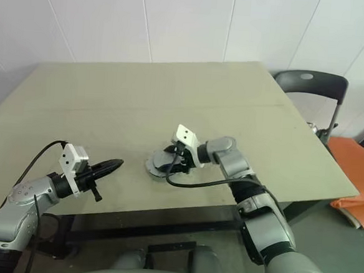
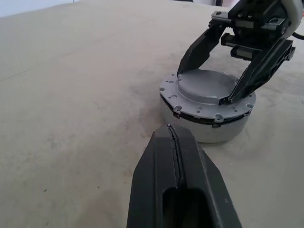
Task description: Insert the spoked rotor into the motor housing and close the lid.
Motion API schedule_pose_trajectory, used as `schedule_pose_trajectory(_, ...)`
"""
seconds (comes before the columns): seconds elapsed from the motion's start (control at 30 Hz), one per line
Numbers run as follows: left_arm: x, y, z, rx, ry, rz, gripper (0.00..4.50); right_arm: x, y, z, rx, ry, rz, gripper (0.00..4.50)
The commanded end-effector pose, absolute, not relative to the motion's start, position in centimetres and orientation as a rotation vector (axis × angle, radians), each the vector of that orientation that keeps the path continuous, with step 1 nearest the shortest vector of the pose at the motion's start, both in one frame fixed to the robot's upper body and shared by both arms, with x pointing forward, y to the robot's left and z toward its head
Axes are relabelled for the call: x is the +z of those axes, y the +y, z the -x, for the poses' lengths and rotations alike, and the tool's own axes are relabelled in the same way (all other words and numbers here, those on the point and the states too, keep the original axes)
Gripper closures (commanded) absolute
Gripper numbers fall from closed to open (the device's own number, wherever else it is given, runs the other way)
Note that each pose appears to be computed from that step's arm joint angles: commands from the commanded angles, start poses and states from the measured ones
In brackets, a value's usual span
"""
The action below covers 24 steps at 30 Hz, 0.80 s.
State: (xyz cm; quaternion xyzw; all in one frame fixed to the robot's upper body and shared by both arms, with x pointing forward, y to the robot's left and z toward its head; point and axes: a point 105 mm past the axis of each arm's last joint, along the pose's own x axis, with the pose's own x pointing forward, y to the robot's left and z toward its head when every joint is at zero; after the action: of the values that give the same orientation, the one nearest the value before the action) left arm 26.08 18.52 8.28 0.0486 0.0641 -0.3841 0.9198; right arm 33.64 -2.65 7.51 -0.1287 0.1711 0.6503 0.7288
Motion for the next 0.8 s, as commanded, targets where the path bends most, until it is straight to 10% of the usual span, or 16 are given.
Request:
schedule_pose_trajectory(0.03, 8.9, 18.4, -26.3, -0.791, 0.098, -0.126, 4.50, 8.0, -2.3, -33.1, 1.489, 0.336, 0.342, 1.26)
schedule_pose_trajectory(0.8, 8.7, 17.8, -26.1, -0.800, 0.097, -0.113, 4.50, 8.0, -2.1, -33.9, 1.443, 0.321, 0.362, 1.26)
